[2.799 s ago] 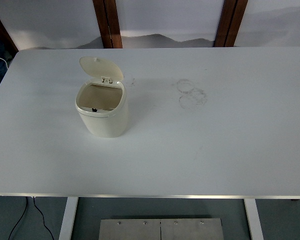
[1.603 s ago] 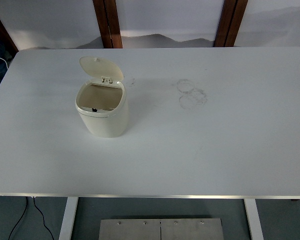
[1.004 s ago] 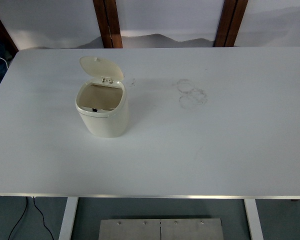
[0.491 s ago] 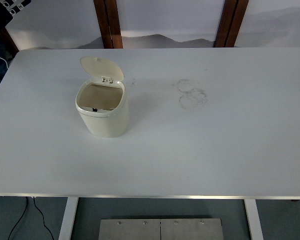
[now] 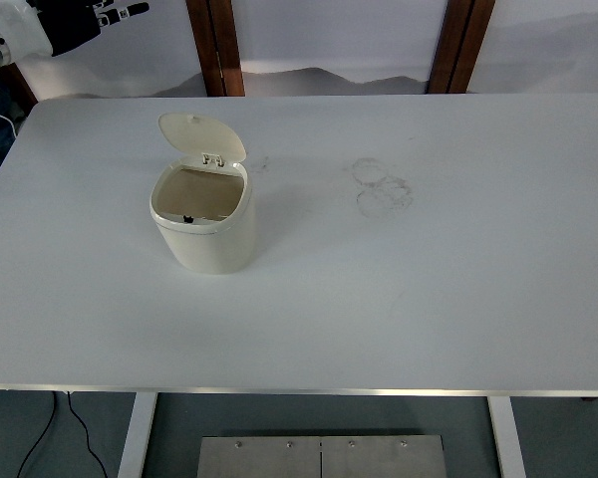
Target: Close trash bin
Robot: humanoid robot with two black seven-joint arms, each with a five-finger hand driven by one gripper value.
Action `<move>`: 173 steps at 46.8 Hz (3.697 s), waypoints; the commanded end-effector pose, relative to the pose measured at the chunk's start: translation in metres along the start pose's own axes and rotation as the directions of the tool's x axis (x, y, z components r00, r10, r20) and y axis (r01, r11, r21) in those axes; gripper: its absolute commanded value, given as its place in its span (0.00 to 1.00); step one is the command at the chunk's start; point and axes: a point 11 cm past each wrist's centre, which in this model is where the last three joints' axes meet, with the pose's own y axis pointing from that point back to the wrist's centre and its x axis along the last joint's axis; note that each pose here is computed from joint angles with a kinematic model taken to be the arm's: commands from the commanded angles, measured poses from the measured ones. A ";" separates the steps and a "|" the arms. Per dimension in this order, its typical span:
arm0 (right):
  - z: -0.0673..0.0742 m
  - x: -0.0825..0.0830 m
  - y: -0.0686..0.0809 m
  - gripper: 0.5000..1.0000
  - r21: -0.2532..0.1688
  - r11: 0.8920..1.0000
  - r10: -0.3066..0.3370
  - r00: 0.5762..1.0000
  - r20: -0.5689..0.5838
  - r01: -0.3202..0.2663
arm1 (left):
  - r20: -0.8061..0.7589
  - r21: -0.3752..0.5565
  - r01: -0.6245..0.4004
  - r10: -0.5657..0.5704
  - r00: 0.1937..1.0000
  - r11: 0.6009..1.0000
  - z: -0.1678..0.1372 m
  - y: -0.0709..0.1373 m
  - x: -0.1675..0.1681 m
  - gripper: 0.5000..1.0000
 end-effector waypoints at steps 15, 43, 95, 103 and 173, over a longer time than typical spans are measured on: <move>-0.001 0.000 0.000 0.99 0.001 1.000 0.000 1.000 -0.002 0.000 | 0.274 0.224 0.054 -0.116 0.955 0.973 -0.012 -0.013 -0.042 1.00; -0.003 0.000 0.000 0.99 0.005 1.000 -0.001 1.000 -0.002 0.001 | 0.569 0.518 0.063 -0.398 0.719 0.853 -0.007 -0.004 -0.074 1.00; -0.003 0.000 0.000 0.99 0.005 1.000 0.001 1.000 0.001 -0.001 | 0.622 0.662 0.011 -0.558 0.549 0.749 -0.010 0.016 -0.106 1.00; -0.003 0.001 0.000 0.99 0.005 1.000 0.002 1.000 0.001 -0.002 | 0.606 0.699 -0.005 -0.588 0.536 0.715 -0.021 0.024 -0.106 1.00; -0.003 0.001 0.000 0.99 0.005 1.000 0.002 1.000 0.001 -0.002 | 0.528 0.806 -0.026 -0.697 0.485 0.592 -0.066 0.030 -0.118 1.00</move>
